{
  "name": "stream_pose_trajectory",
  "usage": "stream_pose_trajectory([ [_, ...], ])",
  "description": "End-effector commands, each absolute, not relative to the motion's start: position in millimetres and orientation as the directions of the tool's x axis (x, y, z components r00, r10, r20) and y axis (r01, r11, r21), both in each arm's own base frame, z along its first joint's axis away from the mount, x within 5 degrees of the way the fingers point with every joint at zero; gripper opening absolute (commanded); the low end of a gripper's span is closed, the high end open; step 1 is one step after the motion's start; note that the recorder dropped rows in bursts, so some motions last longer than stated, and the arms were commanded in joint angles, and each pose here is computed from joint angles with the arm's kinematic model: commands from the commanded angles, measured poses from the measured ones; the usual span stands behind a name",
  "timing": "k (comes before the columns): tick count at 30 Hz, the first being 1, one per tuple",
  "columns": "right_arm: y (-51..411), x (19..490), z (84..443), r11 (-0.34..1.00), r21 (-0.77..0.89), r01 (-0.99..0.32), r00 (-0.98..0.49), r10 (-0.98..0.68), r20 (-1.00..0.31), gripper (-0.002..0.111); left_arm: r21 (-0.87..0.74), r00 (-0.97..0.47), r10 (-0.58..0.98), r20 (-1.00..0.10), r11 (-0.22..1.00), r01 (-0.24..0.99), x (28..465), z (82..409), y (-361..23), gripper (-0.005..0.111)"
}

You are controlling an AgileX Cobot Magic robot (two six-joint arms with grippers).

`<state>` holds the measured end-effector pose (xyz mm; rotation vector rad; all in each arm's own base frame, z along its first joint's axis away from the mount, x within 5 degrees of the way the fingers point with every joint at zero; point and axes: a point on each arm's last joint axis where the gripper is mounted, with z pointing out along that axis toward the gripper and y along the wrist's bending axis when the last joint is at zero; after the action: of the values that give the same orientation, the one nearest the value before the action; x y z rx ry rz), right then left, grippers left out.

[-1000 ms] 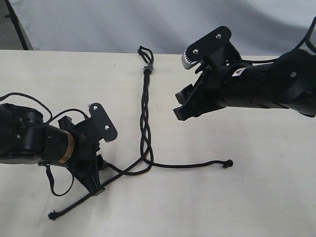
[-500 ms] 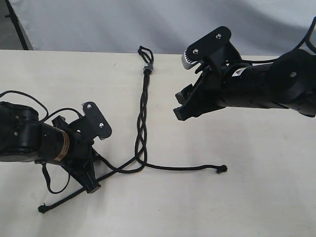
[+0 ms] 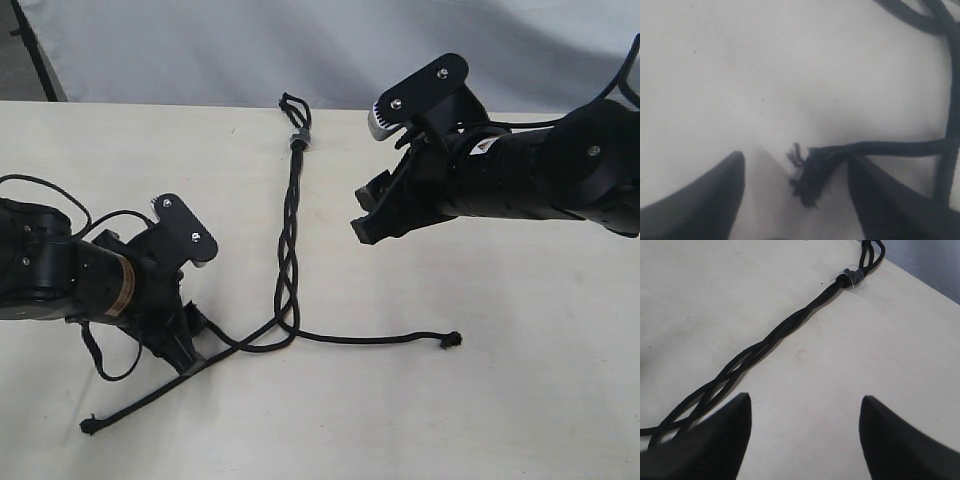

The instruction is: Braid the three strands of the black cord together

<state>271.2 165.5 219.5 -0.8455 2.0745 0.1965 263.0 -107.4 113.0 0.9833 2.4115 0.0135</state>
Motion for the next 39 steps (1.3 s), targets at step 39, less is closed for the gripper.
stream_pose_trajectory([
  [39,389.6,181.9,150.8,-0.036,0.130,-0.991,-0.031,-0.880,-0.474,0.060,0.118,-0.810,-0.082,-0.581,0.976,-0.184,263.5,167.7,22.8,0.080],
])
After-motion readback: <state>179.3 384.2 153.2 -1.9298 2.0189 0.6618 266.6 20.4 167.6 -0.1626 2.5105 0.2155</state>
